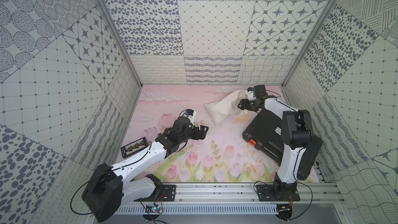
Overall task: Close the soil bag
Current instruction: Adjust the soil bag at the center of the board.
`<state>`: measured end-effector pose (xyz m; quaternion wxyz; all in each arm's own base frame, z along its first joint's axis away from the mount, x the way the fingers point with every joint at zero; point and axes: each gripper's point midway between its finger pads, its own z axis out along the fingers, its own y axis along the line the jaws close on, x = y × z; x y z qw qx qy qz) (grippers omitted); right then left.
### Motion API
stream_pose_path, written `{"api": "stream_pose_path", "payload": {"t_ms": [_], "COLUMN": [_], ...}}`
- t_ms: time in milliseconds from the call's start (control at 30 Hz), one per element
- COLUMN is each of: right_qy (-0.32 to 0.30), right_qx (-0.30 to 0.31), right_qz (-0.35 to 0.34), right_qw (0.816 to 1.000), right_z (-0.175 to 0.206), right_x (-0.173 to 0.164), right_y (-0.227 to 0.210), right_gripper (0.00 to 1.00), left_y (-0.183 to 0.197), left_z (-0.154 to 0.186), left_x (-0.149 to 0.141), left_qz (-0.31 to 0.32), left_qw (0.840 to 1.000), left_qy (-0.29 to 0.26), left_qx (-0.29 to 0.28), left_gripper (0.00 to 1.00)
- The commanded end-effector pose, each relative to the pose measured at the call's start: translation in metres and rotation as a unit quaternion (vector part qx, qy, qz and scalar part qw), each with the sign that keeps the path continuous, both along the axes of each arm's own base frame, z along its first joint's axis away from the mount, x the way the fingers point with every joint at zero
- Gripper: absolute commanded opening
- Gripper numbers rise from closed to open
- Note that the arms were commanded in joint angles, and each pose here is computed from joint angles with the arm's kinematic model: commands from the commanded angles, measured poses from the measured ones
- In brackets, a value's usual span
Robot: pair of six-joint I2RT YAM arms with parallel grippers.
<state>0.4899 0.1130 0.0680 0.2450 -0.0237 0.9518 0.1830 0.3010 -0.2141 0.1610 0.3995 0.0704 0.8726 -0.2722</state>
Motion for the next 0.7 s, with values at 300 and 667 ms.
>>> {"api": "stream_pose_path", "payload": {"t_ms": [300,667], "right_qy": [0.073,0.057], "right_qx": [0.066,0.126], "right_qz": [0.124,0.251], "right_qw": [0.987,0.958], "right_z": [-0.023,0.007], "right_x": [-0.064,-0.167], "right_y": [0.142,0.320], "right_gripper": [0.59,0.61], "left_y": [0.030,0.076], "left_z": [0.006,0.012], "left_x": [0.001,-0.011], "left_qz": [0.054,0.120], "left_qw": [0.998,0.993], "left_qy": [-0.001,-0.006], "left_qx": [0.016,0.010], "left_gripper": [0.94,0.93]}}
